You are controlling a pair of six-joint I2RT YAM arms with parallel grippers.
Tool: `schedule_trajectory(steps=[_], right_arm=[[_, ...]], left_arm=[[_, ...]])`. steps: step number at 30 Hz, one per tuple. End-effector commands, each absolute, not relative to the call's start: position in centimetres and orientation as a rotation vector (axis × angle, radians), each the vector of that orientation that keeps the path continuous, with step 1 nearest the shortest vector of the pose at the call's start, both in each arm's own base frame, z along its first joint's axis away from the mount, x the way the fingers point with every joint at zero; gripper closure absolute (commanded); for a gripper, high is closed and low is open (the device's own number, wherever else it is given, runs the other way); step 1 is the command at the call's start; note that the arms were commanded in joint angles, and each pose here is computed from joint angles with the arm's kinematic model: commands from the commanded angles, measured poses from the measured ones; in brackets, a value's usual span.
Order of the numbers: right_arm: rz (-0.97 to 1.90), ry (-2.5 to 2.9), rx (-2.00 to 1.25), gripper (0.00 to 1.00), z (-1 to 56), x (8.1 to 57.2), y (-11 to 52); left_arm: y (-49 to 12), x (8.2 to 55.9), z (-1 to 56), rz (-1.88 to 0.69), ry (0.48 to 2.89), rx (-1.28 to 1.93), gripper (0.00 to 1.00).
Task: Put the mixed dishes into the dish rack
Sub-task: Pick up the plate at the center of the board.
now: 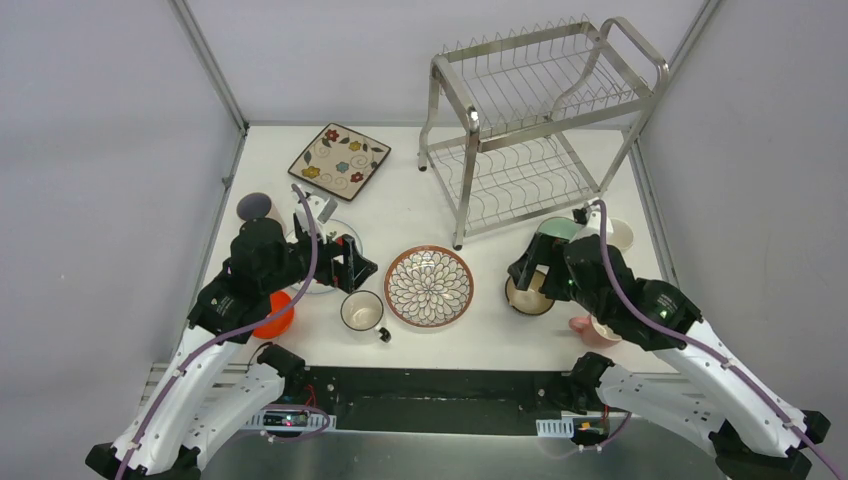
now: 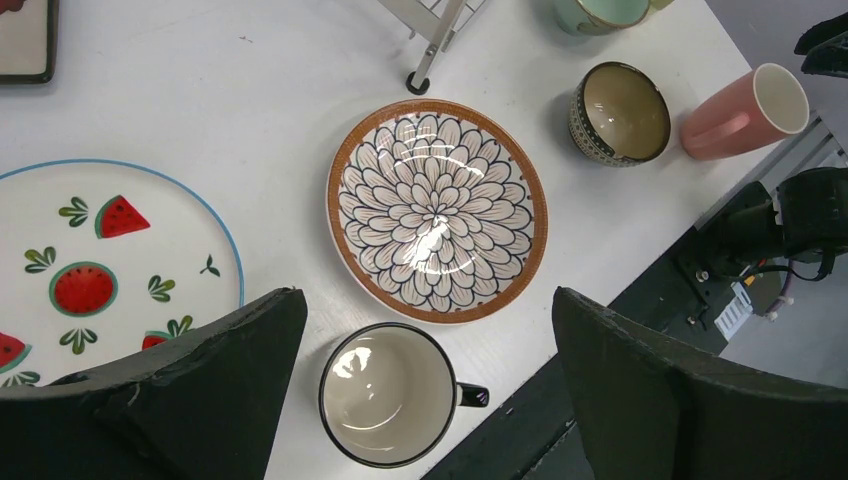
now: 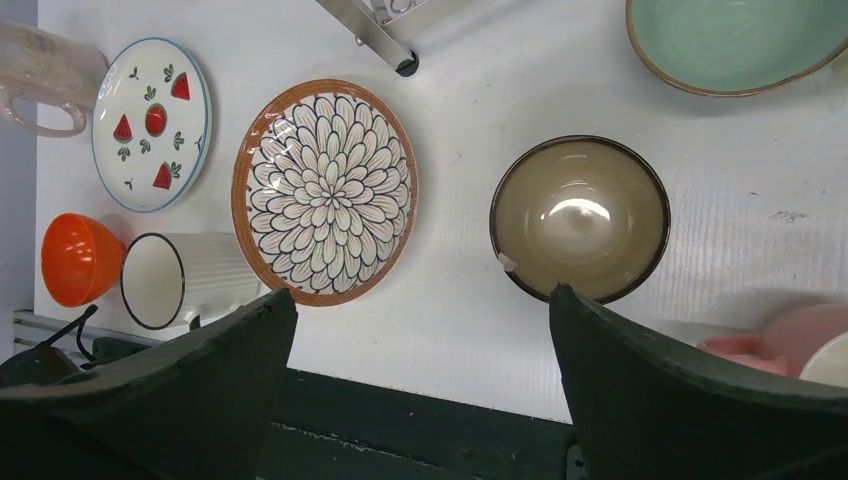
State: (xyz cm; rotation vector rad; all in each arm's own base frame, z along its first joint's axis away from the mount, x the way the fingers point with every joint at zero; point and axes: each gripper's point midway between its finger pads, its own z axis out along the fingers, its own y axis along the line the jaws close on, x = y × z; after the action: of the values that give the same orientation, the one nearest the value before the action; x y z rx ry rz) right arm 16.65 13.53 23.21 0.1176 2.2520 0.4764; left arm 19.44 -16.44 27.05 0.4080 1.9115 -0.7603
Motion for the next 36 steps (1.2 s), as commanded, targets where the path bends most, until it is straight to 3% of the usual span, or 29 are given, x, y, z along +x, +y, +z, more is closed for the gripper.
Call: schedule_trajectory(steps=[1, 17, 36], right_arm=[[0.479, 2.232, 0.154, 0.0, 23.5, 17.0, 13.5], [0.502, 2.176, 0.169, 0.0, 24.4, 17.0, 13.0], [0.567, 2.164, 0.065, 0.06, 22.3, 20.1, 18.1]], left_arm=[[-16.4, 19.9, 27.6, -0.747, 1.884, 0.416, 0.01], [-15.2, 20.4, 29.1, -0.691, 1.873, 0.339, 0.01], [-12.1, 20.4, 28.4, -0.54, 1.847, 0.233, 0.01]])
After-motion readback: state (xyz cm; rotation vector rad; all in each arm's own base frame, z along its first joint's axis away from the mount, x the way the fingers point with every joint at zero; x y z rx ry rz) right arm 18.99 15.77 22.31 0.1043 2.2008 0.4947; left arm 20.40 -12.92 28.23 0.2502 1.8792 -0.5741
